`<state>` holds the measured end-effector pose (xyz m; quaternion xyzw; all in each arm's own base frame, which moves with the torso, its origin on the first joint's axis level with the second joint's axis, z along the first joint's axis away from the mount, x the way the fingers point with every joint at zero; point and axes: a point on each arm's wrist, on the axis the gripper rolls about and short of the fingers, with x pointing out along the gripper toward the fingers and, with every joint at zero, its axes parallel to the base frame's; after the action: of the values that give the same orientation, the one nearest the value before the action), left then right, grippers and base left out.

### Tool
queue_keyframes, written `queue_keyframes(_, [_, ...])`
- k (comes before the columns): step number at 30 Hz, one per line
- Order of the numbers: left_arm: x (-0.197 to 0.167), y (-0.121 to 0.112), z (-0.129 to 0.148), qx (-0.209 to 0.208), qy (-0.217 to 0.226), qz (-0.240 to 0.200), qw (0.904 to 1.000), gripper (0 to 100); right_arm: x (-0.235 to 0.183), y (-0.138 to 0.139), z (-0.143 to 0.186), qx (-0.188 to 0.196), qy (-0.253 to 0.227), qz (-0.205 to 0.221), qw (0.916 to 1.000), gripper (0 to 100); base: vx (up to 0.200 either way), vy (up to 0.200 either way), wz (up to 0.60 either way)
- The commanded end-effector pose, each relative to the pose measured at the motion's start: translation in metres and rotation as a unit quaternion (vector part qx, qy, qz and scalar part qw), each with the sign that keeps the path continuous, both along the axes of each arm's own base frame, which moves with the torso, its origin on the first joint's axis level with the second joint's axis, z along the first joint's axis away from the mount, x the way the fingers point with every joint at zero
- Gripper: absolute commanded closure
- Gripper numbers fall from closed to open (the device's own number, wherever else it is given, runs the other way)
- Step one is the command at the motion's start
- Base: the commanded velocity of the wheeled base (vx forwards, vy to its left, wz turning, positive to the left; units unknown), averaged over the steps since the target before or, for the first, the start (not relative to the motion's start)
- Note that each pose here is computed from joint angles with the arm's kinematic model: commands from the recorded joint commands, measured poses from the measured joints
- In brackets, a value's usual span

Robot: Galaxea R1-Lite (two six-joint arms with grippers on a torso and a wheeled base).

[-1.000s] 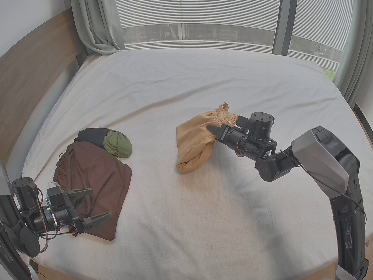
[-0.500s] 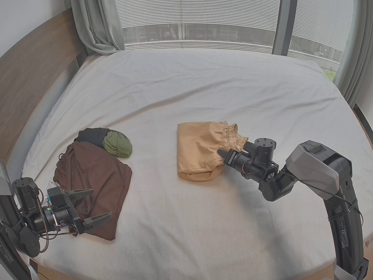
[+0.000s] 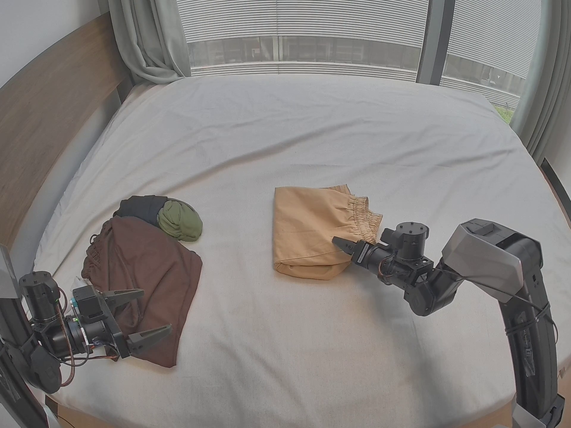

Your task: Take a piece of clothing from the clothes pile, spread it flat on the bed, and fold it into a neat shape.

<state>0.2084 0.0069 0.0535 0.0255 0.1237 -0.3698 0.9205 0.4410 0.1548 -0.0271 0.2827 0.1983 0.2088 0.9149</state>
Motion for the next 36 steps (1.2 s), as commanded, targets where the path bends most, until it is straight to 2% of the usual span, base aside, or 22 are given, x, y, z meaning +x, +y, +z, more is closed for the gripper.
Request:
queue_keyframes(1, [-0.001,0.0,0.0,0.0,0.003,0.001,1.0,0,-0.008,-0.024,0.03,-0.015,-0.02,-0.019,0.9995,0,0.0,0.0,0.0])
queue_keyframes(7, [-0.001,0.0,0.001,0.0,0.0,0.0,1.0,0,-0.018,-0.048,0.073,-0.032,-0.054,-0.05,0.9967,0,0.0,0.0,0.0])
queue_keyframes(10, [-0.001,0.0,0.0,0.0,0.001,0.0,1.0,0,-0.021,-0.047,0.093,-0.026,-0.076,-0.052,0.9954,0,0.0,0.0,0.0])
queue_keyframes(14, [-0.001,0.0,0.0,-0.001,0.002,0.0,1.0,0,-0.022,-0.04,0.099,-0.023,-0.081,-0.043,0.9955,0,0.0,0.0,0.0])
queue_keyframes(19, [0.0,0.0,-0.001,-0.001,0.002,0.001,1.0,0,-0.021,-0.019,0.096,-0.02,-0.085,-0.022,0.996,0,0.0,0.0,0.0])
queue_keyframes(27, [0.0,0.001,-0.001,-0.001,0.002,0.002,1.0,0,-0.017,0.005,0.063,-0.027,-0.061,0.002,0.9977,0,0.0,0.0,0.0])
queue_keyframes(36, [0.001,0.001,-0.001,-0.001,0.002,0.002,1.0,0,-0.014,0.005,0.023,-0.041,-0.027,0.001,0.9988,0,0.0,0.0,0.0])
